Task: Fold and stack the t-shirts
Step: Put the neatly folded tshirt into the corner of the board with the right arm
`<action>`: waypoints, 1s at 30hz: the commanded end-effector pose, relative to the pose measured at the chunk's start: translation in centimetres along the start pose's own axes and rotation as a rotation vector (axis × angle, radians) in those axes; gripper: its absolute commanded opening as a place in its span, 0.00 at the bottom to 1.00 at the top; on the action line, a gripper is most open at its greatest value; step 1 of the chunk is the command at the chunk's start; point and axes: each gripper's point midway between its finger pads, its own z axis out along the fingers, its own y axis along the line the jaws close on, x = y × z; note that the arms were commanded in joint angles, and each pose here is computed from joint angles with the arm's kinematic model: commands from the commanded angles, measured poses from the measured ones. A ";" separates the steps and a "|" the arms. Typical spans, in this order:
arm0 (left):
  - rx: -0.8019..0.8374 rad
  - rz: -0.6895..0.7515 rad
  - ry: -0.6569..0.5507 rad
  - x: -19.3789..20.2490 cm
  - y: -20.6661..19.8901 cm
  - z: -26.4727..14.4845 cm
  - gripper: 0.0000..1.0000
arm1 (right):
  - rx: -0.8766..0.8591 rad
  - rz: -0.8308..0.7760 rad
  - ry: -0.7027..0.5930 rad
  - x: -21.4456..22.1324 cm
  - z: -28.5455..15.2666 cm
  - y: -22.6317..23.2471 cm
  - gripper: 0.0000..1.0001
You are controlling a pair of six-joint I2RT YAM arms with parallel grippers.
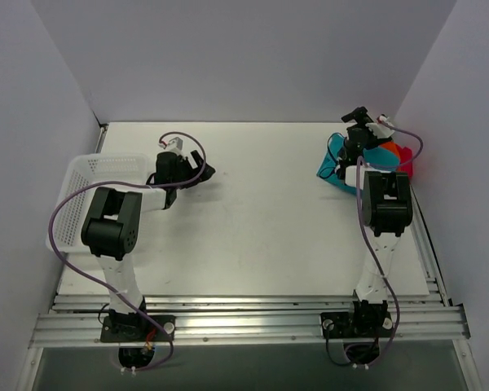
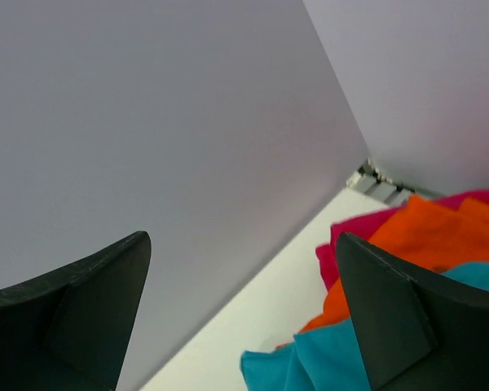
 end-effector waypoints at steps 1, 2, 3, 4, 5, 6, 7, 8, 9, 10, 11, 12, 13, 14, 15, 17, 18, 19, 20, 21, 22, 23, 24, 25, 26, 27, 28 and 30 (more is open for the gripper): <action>0.069 0.043 -0.083 -2.9 -3.0 -1.2 0.95 | -0.119 0.180 -0.415 -15.1 -2.9 6.5 0.92; 0.070 0.044 -0.082 -2.9 -3.1 -1.2 0.95 | -0.112 0.174 -0.419 -15.5 -3.5 6.6 0.92; 0.072 0.044 -0.084 -3.0 -3.2 -1.3 0.95 | -0.115 0.169 -0.436 -16.0 -4.2 6.7 0.93; 0.074 0.045 -0.083 -2.9 -3.3 -1.3 0.95 | -0.119 0.167 -0.431 -15.9 -4.9 6.7 0.93; 0.078 0.046 -0.082 -2.9 -3.4 -1.3 0.95 | -0.133 0.179 -0.431 -16.5 -5.8 7.4 0.93; 0.077 0.045 -0.084 -3.0 -3.4 -1.4 0.95 | -0.123 0.151 -0.409 -15.6 -6.7 6.7 0.93; 0.079 0.045 -0.083 -3.0 -3.4 -1.4 0.95 | -0.120 0.167 -0.413 -15.8 -7.5 6.6 0.94; 0.079 0.045 -0.084 -3.0 -3.5 -1.4 0.95 | -0.127 0.198 -0.415 -16.7 -8.7 7.0 0.94; 0.081 0.044 -0.083 -3.0 -3.5 -1.4 0.95 | -0.125 0.181 -0.378 -15.5 -9.7 6.1 0.94; 0.082 0.044 -0.085 -3.0 -3.5 -1.4 0.95 | -0.127 0.178 -0.351 -15.2 -10.6 6.2 0.94; 0.084 0.043 -0.085 -3.0 -3.5 -1.3 0.95 | -0.139 0.189 -0.347 -16.7 -11.8 6.8 0.94; 0.089 0.039 -0.081 -2.9 -3.6 -1.4 0.95 | -0.146 0.144 -0.273 -15.2 -13.3 7.6 0.93; 0.093 0.040 -0.080 -2.9 -3.8 -1.4 0.95 | -0.129 0.078 -0.220 -14.1 -14.6 7.0 0.93; 0.100 0.038 -0.080 -2.9 -4.0 -1.4 0.95 | -0.109 0.094 -0.206 -15.8 -16.5 7.7 0.93; 0.107 0.037 -0.082 -3.0 -4.2 -1.4 0.95 | -0.055 -0.014 -0.108 -13.8 -17.1 6.4 0.93; 0.113 0.038 -0.081 -3.0 -4.5 -1.4 0.95 | -0.023 0.079 -0.030 -14.8 -18.2 6.5 0.93; 0.119 0.037 -0.079 -3.1 -4.7 -1.3 0.95 | 0.029 -0.026 0.090 -12.3 -18.8 4.7 0.93; 0.129 0.039 -0.077 -3.1 -5.0 -1.4 0.95 | 0.052 -0.043 0.120 -12.3 -19.0 4.5 0.93; 0.132 0.038 -0.078 -3.2 -5.1 -1.5 0.95 | 0.057 -0.040 0.146 -12.9 -18.8 5.6 0.93; 0.139 0.040 -0.085 -3.3 -5.3 -1.6 0.95 | 0.115 -0.161 0.241 -11.0 -19.7 3.8 0.93; 0.137 0.038 -0.085 -3.1 -5.3 -1.9 0.95 | 0.174 -0.207 0.259 -10.5 -19.8 3.0 0.93; 0.139 0.038 -0.089 -3.2 -5.4 -2.0 0.95 | 0.199 -0.203 0.261 -11.6 -19.5 3.8 0.93; 0.137 0.038 -0.087 -3.1 -5.4 -2.1 0.95 | 0.263 -0.254 0.302 -10.9 -20.3 2.3 0.93; 0.143 0.040 -0.093 -3.5 -5.8 -2.3 0.95 | 0.290 -0.281 0.299 -11.1 -20.5 1.9 0.93; 0.144 0.041 -0.092 -3.5 -6.1 -2.4 0.95 | 0.294 -0.295 0.305 -11.1 -20.7 1.9 0.94; 0.142 0.045 -0.090 -3.5 -6.2 -2.5 0.95 | 0.296 -0.304 0.312 -11.1 -20.9 1.7 0.94; 0.146 0.050 -0.102 -4.0 -6.6 -3.0 0.95 | 0.286 -0.296 0.315 -11.3 -21.0 1.8 0.93; 0.131 0.057 -0.116 -4.4 -6.8 -3.5 0.95 | 0.220 -0.304 0.360 -10.1 -21.6 2.3 0.90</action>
